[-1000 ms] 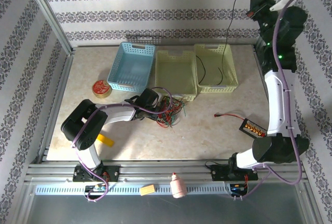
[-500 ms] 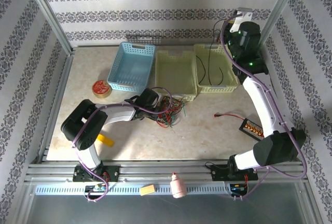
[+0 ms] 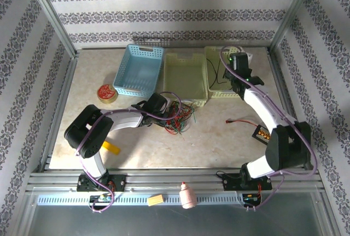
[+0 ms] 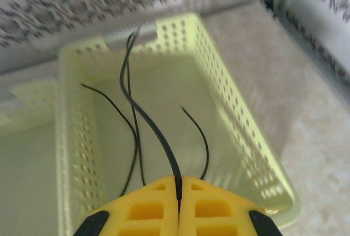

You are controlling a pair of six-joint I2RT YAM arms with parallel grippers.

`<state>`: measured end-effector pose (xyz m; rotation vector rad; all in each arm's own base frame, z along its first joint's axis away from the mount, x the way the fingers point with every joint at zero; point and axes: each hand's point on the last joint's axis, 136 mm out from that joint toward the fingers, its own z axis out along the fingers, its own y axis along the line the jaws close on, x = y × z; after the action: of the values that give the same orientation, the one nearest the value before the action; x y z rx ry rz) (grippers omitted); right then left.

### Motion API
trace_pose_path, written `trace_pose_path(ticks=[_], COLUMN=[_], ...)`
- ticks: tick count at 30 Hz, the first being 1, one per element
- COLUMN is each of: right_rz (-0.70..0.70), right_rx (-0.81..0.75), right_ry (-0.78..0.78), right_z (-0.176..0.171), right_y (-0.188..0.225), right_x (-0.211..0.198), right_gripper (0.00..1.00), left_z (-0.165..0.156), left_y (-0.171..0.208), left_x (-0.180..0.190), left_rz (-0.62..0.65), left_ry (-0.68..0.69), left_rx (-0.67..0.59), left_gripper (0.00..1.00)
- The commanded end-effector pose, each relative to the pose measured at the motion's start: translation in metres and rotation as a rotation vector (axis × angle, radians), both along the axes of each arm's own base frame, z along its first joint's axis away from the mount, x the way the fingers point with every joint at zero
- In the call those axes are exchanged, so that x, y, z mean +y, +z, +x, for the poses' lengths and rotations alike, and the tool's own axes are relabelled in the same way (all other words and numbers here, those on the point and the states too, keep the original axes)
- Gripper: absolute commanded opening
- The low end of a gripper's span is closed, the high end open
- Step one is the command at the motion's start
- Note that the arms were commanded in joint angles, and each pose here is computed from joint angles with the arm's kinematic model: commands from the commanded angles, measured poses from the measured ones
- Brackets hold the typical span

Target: Untangle the cables

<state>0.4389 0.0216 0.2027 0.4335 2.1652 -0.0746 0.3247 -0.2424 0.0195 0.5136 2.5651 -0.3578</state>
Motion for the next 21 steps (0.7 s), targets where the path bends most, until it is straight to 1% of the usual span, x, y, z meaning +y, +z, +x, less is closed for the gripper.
trace_pose_path(ticks=[1,5,7,8,11,15,18,19,20,21], right_rz=[0.08,0.231,0.294,0.324,0.361,0.389,0.411,0.42,0.435,0.452], right_rx=[0.072,0.145,0.159,0.16,0.137,0.118,0.141,0.155,0.172,0.18], right_ry=[-0.109,-0.178,-0.191,-0.187,-0.141,-0.083,-0.059,-0.049,-0.032,-0.013], right_z=[-0.002,0.001,0.004,0.006,0.014,0.025,0.033,0.036,0.039,0.041], right_y=[-0.03,-0.067,-0.078,-0.08,-0.075,-0.065,-0.069,-0.071,-0.073,-0.074], right_x=[-0.013,-0.024,-0.026,-0.026,-0.019,-0.009,-0.003,0.0,0.005,0.011], right_gripper=[0.0,0.0,0.0,0.03,0.13,0.14,0.15,0.17,0.22,0.29], left_z=[-0.015,-0.016,-0.017,-0.017,-0.016,-0.016,-0.015,-0.015,-0.015,-0.015], left_y=[-0.012,-0.012,-0.013,-0.012,-0.012,-0.013,-0.012,-0.012,-0.012,-0.012], left_x=[0.009,0.011,0.011,0.011,0.011,0.011,0.01,0.01,0.01,0.011], left_rz=[0.057,0.056,0.057,0.056,0.058,0.057,0.058,0.057,0.057,0.059], left_ry=[-0.017,-0.012,-0.013,-0.011,-0.009,-0.009,-0.007,-0.007,-0.007,-0.005], left_rx=[0.058,0.058,0.059,0.058,0.057,0.06,0.056,0.056,0.056,0.056], left_gripper=[0.0,0.0,0.0,0.0,0.0,0.0,0.0,0.0,0.0,0.0])
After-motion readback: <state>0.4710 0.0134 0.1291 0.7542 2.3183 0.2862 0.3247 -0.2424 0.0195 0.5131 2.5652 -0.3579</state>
